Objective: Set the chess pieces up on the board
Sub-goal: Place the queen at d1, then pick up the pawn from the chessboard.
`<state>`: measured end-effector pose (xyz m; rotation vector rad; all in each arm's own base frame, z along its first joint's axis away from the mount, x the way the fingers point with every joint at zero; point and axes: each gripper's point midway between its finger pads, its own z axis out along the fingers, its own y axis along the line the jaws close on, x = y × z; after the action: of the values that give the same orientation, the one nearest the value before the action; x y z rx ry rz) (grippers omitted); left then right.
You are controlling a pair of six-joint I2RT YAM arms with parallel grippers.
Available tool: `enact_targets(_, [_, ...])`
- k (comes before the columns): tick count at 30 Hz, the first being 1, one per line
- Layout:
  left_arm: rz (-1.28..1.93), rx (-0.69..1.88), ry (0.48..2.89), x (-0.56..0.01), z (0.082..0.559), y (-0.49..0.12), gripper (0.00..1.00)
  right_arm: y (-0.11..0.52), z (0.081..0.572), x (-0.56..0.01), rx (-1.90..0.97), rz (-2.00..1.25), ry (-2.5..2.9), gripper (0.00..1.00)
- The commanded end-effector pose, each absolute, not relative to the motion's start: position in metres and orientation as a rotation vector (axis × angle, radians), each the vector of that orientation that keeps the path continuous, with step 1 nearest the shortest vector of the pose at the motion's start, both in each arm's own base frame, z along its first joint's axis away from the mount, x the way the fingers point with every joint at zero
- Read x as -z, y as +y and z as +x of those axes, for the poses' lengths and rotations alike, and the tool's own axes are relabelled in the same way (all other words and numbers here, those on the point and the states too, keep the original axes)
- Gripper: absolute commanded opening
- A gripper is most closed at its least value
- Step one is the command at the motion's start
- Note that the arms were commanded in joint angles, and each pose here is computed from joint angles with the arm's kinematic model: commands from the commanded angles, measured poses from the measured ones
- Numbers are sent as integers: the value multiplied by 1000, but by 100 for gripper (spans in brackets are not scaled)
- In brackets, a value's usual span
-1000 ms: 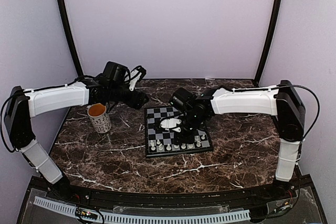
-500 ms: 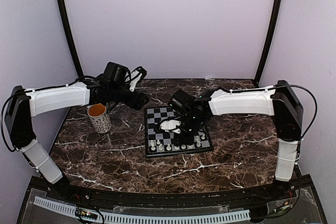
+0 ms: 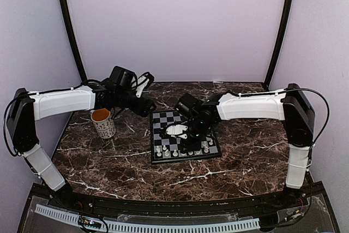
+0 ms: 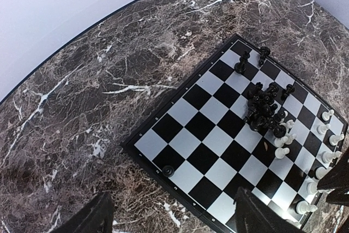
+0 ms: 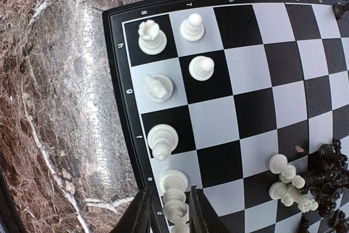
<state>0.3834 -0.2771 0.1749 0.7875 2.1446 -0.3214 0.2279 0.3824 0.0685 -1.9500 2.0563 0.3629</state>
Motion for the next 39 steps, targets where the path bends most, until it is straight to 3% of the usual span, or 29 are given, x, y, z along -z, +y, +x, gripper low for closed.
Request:
enact_targets(1, [788, 349, 2138, -183, 385, -281, 79, 390, 226, -71, -375, -1946, 2035, 31])
enact_targets(8, [795, 351, 2152, -179, 385, -282, 79, 390, 227, -83, -380, -1919, 2023, 43])
enact_targets(12, [802, 379, 2190, -172, 382, -285, 79, 388, 229, -99, -375, -1883, 2010, 60])
enact_targets(14, [789, 371, 2245, -165, 380, -282, 77, 385, 232, -114, -421, -1837, 2009, 63])
enact_targets(22, [824, 368, 2423, -157, 352, -305, 66, 339, 256, -171, -622, -1607, 2014, 67])
enact_targets(28, [938, 383, 2545, -128, 328, -350, 57, 288, 290, -162, -644, -1368, 2124, 66])
enact_targets(34, [963, 480, 2566, -116, 317, -389, 41, 269, 297, -155, -619, -1297, 2117, 65])
enact_targets(39, [970, 493, 2595, -108, 314, -404, 36, 255, 301, -146, -607, -1248, 2122, 64])
